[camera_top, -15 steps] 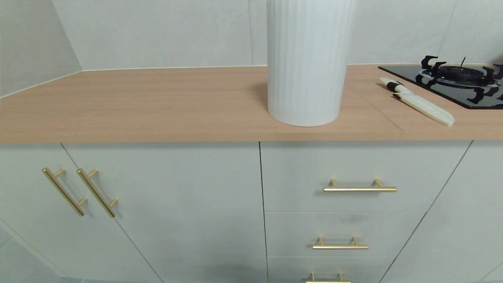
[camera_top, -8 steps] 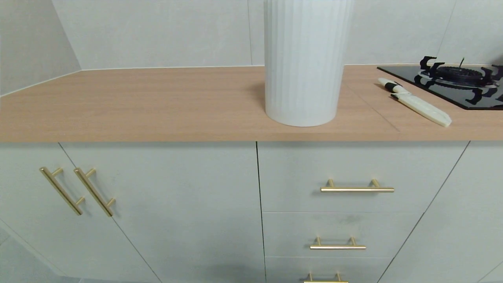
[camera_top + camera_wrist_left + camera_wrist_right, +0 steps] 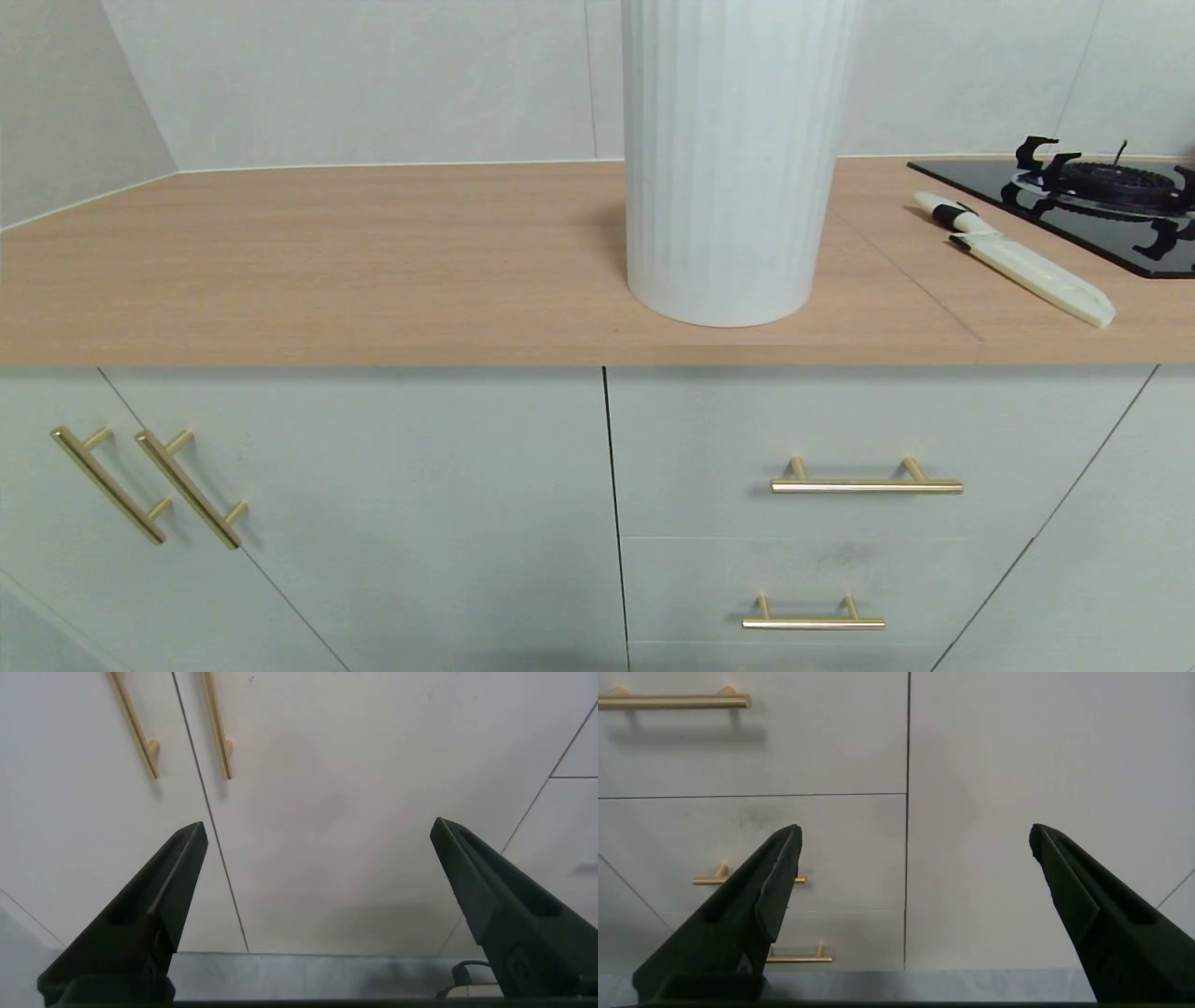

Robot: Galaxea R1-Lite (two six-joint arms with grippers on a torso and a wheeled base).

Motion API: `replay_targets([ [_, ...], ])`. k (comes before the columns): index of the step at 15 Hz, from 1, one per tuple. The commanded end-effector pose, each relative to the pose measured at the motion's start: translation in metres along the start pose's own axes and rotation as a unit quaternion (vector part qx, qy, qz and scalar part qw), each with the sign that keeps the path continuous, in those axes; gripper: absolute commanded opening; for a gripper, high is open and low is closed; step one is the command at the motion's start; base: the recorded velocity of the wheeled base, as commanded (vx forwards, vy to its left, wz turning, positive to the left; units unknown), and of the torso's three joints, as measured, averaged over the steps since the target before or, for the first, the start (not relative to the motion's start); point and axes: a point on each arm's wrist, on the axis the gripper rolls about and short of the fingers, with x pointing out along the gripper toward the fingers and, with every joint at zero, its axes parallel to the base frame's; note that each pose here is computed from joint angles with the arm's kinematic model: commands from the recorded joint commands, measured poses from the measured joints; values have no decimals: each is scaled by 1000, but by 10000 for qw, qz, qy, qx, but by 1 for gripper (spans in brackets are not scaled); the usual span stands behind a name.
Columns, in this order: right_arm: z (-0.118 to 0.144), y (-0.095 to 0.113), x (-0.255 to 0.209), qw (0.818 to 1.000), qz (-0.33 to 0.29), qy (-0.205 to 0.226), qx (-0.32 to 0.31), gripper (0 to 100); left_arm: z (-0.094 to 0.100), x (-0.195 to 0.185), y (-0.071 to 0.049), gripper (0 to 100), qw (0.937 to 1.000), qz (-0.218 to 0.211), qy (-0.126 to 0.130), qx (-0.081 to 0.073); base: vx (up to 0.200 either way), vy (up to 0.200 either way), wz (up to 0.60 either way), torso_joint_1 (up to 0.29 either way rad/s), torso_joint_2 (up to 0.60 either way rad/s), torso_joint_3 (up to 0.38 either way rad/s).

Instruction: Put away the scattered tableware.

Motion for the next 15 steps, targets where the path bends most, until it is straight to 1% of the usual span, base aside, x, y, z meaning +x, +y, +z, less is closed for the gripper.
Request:
replay_targets([
  [1,0,0,0,10000,1,3,-1,100,0,0,0,100,10000,0,-1,0,0,0,0,0,0,0],
  [11,0,0,0,10000,9,3,-17,100,0,0,0,100,10000,0,-1,0,0,0,0,4,-6,-3],
  [15,0,0,0,10000,9,3,-17,100,0,0,0,100,10000,0,-1,0,0,0,0,116,-248,-228],
])
